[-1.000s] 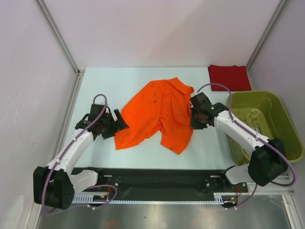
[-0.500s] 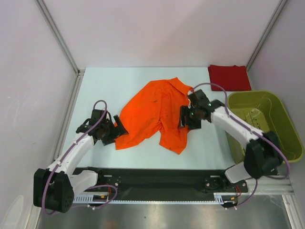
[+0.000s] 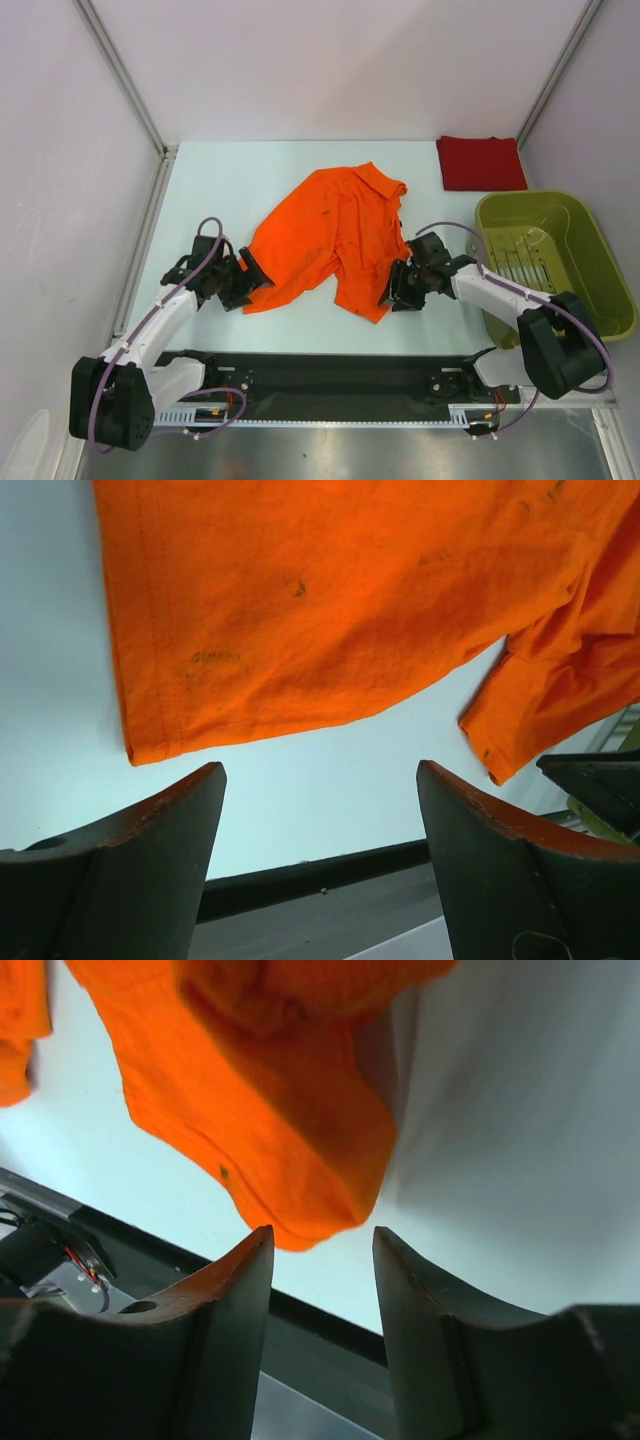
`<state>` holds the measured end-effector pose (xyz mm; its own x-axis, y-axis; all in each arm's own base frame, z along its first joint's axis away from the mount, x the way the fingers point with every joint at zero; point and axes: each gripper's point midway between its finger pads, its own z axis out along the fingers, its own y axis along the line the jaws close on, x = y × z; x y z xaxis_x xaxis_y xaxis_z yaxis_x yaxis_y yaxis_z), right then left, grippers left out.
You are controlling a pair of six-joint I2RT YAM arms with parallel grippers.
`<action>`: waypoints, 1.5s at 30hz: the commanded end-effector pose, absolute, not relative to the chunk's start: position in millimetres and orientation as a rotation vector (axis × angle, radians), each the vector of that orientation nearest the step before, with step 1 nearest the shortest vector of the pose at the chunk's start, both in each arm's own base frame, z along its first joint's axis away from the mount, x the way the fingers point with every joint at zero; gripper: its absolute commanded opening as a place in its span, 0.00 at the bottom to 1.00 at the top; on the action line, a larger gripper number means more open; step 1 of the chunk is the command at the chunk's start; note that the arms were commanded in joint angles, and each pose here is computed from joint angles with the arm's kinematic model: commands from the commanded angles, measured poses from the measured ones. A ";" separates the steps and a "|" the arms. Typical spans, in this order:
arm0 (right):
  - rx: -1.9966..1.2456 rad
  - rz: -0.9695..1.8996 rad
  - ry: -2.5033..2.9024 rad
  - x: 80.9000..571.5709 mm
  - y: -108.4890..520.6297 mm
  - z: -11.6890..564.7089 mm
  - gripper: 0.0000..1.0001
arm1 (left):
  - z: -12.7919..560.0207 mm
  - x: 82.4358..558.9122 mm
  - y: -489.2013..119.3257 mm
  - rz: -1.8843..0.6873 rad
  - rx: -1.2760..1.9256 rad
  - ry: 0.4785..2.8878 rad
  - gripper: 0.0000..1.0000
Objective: Fold and stack the t-shirts
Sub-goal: Flatten the tshirt out
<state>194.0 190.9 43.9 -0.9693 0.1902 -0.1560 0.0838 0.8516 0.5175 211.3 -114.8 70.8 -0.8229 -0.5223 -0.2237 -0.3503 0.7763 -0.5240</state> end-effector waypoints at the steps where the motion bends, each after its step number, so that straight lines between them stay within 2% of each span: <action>1: 0.243 0.830 2.733 218.7 202.2 52.0 0.49 | 79.4 218.3 -120.5 -0.732 -0.668 2.572 0.83; 3: 0.288 0.801 2.744 221.9 197.6 44.5 0.41 | 80.7 216.7 -120.7 -0.738 -0.679 2.568 0.83; 11: 0.296 0.776 2.808 215.0 194.0 29.2 0.36 | 87.9 221.8 -118.6 -0.718 -0.648 2.558 0.83; 17: 0.237 0.712 2.797 206.4 183.9 38.7 0.44 | 90.9 227.5 -119.4 -0.719 -0.612 2.550 0.84; 25: 0.257 0.733 2.857 211.4 194.8 19.6 0.43 | 87.6 228.3 -119.7 -0.713 -0.580 2.568 0.84; 27: 0.251 0.737 2.852 212.6 197.1 20.2 0.33 | 87.0 228.4 -118.6 -0.702 -0.576 2.572 0.84; 29: 0.251 0.730 2.853 213.1 196.2 25.0 0.13 | 86.8 229.0 -117.0 -0.695 -0.573 2.572 0.84; 32: 0.268 0.627 2.927 190.1 177.7 34.0 0.02 | 86.6 230.3 -115.4 -0.684 -0.563 2.572 0.84; 34: 0.269 0.622 2.973 163.5 167.2 50.1 0.00 | 86.1 229.9 -111.4 -0.652 -0.555 2.578 0.84; 36: 0.284 0.597 3.023 133.3 154.9 66.4 0.00 | 85.7 229.3 -106.9 -0.616 -0.538 2.577 0.84; 40: 0.287 0.750 2.953 139.4 172.7 90.7 0.00 | 80.8 227.1 -101.7 -0.581 -0.533 2.586 0.86; 41: 0.274 0.791 2.940 148.2 182.9 92.4 0.04 | 80.2 225.5 -101.9 -0.583 -0.531 2.590 0.86; 43: 0.268 0.965 2.905 195.4 223.8 95.6 0.26 | 80.8 225.1 -101.6 -0.586 -0.532 2.582 0.87; 44: 0.238 1.048 2.889 215.6 241.7 102.0 0.34 | 81.8 225.5 -102.0 -0.591 -0.536 2.577 0.87; 45: 0.163 1.108 2.909 219.9 256.1 108.5 0.36 | 82.2 225.1 -102.7 -0.598 -0.544 2.575 0.87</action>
<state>176.3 203.4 91.6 -0.9832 0.1827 0.0002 0.1554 0.8357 0.5267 216.6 -106.0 69.9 -0.8432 -0.4638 -0.2717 -0.3002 0.8256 -0.4777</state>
